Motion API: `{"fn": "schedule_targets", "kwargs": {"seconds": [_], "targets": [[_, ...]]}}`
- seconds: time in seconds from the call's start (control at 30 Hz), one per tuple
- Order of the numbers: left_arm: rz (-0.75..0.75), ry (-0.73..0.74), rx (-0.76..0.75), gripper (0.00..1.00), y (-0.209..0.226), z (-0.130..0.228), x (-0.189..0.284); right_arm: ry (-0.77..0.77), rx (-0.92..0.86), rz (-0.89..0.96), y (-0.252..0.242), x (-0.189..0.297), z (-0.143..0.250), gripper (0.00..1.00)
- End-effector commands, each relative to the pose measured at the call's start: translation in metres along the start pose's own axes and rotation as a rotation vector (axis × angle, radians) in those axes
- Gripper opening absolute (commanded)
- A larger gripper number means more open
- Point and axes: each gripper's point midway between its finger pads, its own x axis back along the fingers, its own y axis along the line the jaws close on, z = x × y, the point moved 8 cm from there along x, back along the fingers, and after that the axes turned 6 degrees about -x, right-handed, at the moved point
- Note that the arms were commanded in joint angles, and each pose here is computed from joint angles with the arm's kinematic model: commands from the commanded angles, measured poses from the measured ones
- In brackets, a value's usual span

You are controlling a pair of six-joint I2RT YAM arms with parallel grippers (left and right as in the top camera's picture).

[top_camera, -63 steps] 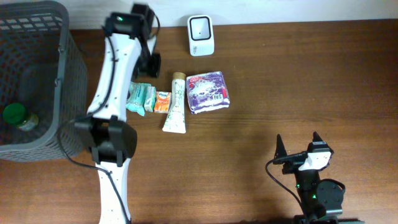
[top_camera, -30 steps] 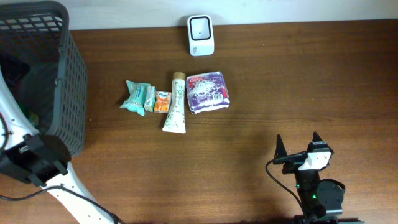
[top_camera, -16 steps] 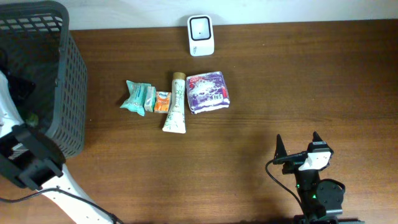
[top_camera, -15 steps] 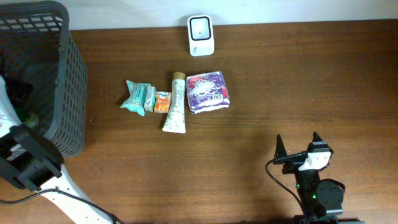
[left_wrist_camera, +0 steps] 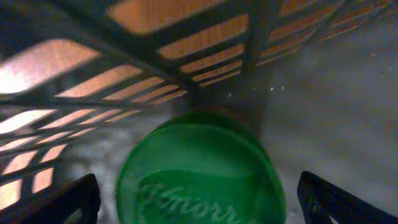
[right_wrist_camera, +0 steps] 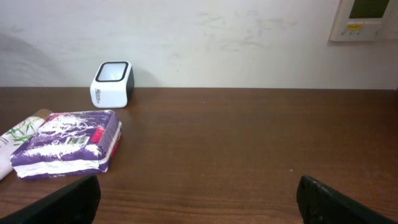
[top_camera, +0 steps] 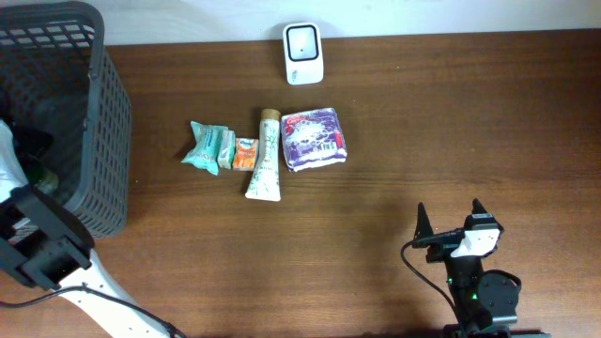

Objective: Scan the item barcode
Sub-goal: 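Reach the left gripper back into the basket and grasp the green-capped jar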

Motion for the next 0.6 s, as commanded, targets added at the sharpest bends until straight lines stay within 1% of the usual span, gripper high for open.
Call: {"fn": "schedule_targets", "kwargs": {"seconds": [0.0, 0.03, 0.1, 0.17, 0.2, 0.27, 0.33, 0.4, 0.5, 0.53, 0.57], "targets": [[0.052, -0.02, -0.064, 1.0, -0.001, -0.0049, -0.0001, 0.002, 0.002, 0.016, -0.0022, -0.0003, 0.0027, 0.99], [0.058, -0.025, -0.072, 0.97, -0.0018, -0.0059, 0.0001, 0.002, 0.002, 0.015, -0.0022, -0.0003, 0.0027, 0.98], [0.061, -0.021, -0.073, 0.88, -0.002, -0.0053, 0.0001, 0.003, 0.002, 0.015, -0.0022, -0.0003, 0.0028, 0.99], [0.072, -0.015, -0.073, 0.84, -0.0029, -0.0047, 0.0, 0.002, 0.001, 0.016, -0.0022, -0.0003, 0.0027, 0.99], [0.084, -0.01, -0.073, 0.78, -0.004, -0.0042, 0.0002, 0.002, 0.001, 0.016, -0.0022, -0.0003, 0.0027, 0.99], [0.103, 0.001, -0.074, 0.74, -0.0057, -0.0028, -0.0002, 0.003, 0.002, 0.015, -0.0022, -0.0003, 0.0027, 0.99], [0.103, 0.007, -0.076, 0.61, -0.0056, -0.0019, -0.0006, 0.002, 0.001, 0.016, -0.0022, -0.0003, 0.0027, 0.99], [0.099, 0.015, -0.078, 0.55, -0.0049, -0.0004, -0.0006, 0.003, 0.002, 0.016, -0.0022, -0.0003, 0.0027, 0.99], [0.095, 0.016, -0.079, 0.53, -0.0044, -0.0002, -0.0006, 0.003, 0.002, 0.015, -0.0022, -0.0003, 0.0027, 0.99], [0.096, 0.015, -0.078, 0.55, -0.0045, -0.0004, -0.0006, 0.002, 0.002, 0.016, -0.0022, -0.0003, 0.0027, 0.99], [0.099, 0.009, -0.076, 0.6, -0.0051, -0.0015, -0.0005, 0.003, 0.002, 0.016, -0.0022, -0.0003, 0.0027, 0.99]]}}
